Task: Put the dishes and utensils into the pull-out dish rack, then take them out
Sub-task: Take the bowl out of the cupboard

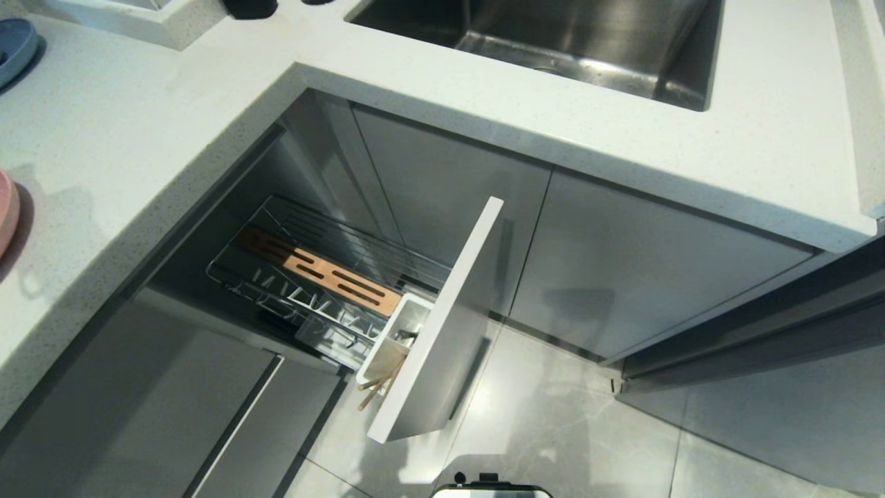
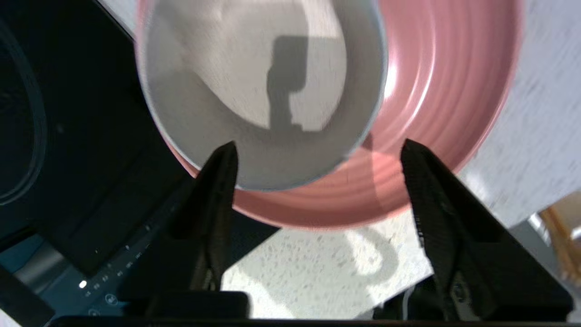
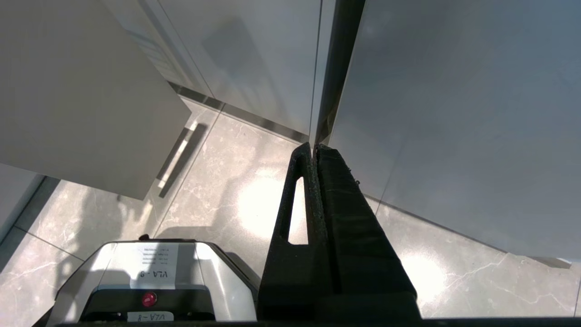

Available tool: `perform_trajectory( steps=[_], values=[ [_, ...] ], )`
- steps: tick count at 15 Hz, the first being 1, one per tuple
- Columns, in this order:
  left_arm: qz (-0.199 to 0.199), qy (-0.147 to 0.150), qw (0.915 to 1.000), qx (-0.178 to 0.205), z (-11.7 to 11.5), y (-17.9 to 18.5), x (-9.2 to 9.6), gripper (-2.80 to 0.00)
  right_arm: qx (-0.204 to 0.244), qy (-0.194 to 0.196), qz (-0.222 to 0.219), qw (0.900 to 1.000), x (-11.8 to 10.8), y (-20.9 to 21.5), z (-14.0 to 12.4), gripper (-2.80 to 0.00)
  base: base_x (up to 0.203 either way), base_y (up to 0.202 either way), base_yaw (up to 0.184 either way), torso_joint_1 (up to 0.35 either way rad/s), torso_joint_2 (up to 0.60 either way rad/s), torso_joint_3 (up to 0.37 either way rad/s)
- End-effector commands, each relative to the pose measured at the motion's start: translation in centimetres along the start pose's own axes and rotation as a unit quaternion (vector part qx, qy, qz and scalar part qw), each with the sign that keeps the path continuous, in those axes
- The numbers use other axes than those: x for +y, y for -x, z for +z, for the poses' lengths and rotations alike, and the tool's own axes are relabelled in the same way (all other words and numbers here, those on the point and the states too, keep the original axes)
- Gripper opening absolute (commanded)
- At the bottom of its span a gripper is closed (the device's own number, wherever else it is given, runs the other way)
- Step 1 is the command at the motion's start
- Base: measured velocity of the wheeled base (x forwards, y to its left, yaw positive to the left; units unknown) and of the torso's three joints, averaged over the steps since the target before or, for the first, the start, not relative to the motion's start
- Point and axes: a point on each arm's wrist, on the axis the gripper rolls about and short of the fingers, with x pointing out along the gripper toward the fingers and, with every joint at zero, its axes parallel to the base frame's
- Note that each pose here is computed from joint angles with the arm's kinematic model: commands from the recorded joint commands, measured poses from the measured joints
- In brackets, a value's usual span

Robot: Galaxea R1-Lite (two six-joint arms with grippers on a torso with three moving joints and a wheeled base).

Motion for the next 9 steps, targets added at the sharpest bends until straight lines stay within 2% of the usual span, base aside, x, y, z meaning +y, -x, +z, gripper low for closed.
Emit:
perform_trajectory(
  steps=[1, 4, 5, 7, 9],
  values=[
    [0.009, 0.008, 0.9994, -0.032, 0.3, 1.3, -0.5, 0.00, 0.001, 0.000, 0.000, 1.000, 0.0, 0.0, 0.0, -2.80, 0.000, 0.000, 0.000, 0.000, 0.00, 0.000],
    [0.019, 0.053, 0.9907, -0.124, 1.2, 4.3, -1.9, 0.00, 0.001, 0.000, 0.000, 1.000, 0.0, 0.0, 0.0, -2.80, 0.000, 0.000, 0.000, 0.000, 0.00, 0.000],
    [0.012, 0.062, 0.9855, -0.158, 1.2, 5.7, -2.8, -2.80, 0.000, 0.000, 0.000, 1.000, 0.0, 0.0, 0.0, -2.80, 0.000, 0.000, 0.000, 0.000, 0.00, 0.000],
    [-0.002, 0.075, 0.9699, -0.232, 1.0, 8.5, -4.5, -2.80, 0.001, 0.000, 0.000, 1.000, 0.0, 0.0, 0.0, -2.80, 0.000, 0.000, 0.000, 0.000, 0.00, 0.000],
    [-0.023, 0.084, 0.9481, -0.306, 0.2, 11.7, -6.5, -2.80, 0.001, 0.000, 0.000, 1.000, 0.0, 0.0, 0.0, -2.80, 0.000, 0.000, 0.000, 0.000, 0.00, 0.000]
  ],
)
